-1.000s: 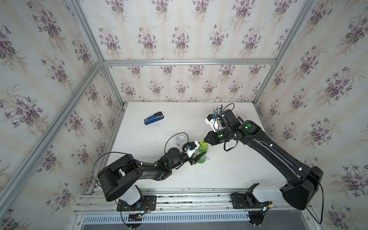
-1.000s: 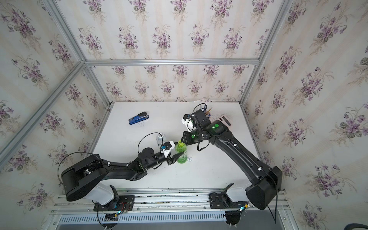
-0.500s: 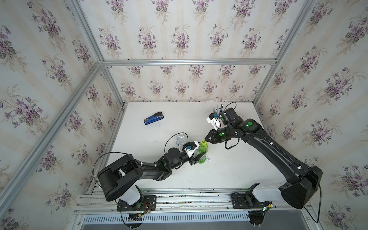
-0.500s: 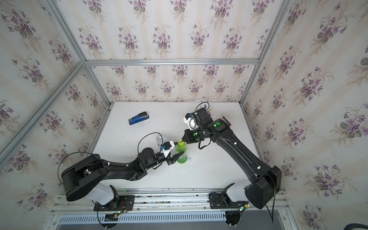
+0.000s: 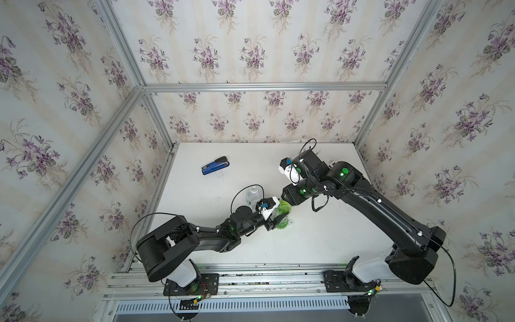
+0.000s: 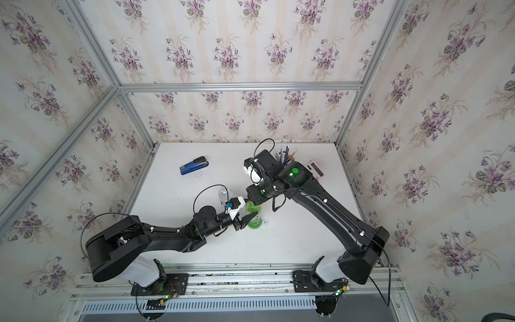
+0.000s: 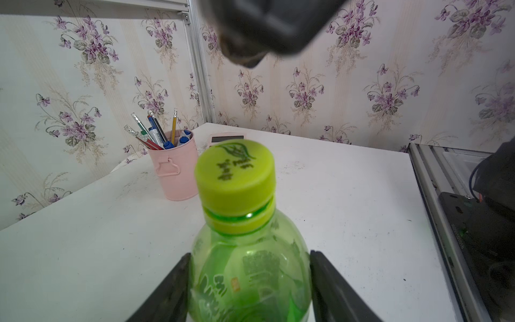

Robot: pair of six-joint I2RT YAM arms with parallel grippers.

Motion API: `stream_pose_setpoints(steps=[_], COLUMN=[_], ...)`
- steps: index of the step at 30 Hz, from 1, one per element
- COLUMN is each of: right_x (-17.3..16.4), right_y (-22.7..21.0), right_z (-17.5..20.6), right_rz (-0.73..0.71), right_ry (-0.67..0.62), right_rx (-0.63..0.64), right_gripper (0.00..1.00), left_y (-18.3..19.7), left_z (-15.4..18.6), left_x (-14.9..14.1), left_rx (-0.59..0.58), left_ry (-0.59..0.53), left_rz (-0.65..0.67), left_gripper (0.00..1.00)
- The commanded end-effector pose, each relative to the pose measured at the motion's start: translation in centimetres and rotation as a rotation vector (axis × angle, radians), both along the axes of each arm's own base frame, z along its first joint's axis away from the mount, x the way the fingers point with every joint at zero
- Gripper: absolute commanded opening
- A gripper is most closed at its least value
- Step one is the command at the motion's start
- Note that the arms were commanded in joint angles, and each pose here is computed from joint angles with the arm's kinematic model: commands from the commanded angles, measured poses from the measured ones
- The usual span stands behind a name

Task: Screw on the bottle caps
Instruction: Screw the bottle cap onto the plastic bottle.

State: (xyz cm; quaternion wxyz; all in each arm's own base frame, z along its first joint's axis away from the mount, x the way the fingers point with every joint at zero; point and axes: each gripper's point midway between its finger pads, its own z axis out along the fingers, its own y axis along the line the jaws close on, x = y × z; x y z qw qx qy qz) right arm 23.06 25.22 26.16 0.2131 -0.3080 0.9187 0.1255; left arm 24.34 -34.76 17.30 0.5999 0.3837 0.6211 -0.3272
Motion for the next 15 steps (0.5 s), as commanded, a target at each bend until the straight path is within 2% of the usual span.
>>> stream_pose_setpoints(steps=[1, 15], right_x=[0.1, 0.7], right_y=[-0.3, 1.0], right_z=[-0.8, -2.5], right_rz=[0.006, 0.038], right_ry=[-0.012, 0.003], right_rx=[-0.069, -0.099], right_gripper=[0.52, 0.43], left_y=[0.2, 0.2], left_z=[-3.3, -3.3], left_x=[-0.5, -0.5], left_rx=[0.096, 0.096], left_ry=[0.097, 0.097], left_rz=[-0.011, -0.011], left_gripper=[0.65, 0.65])
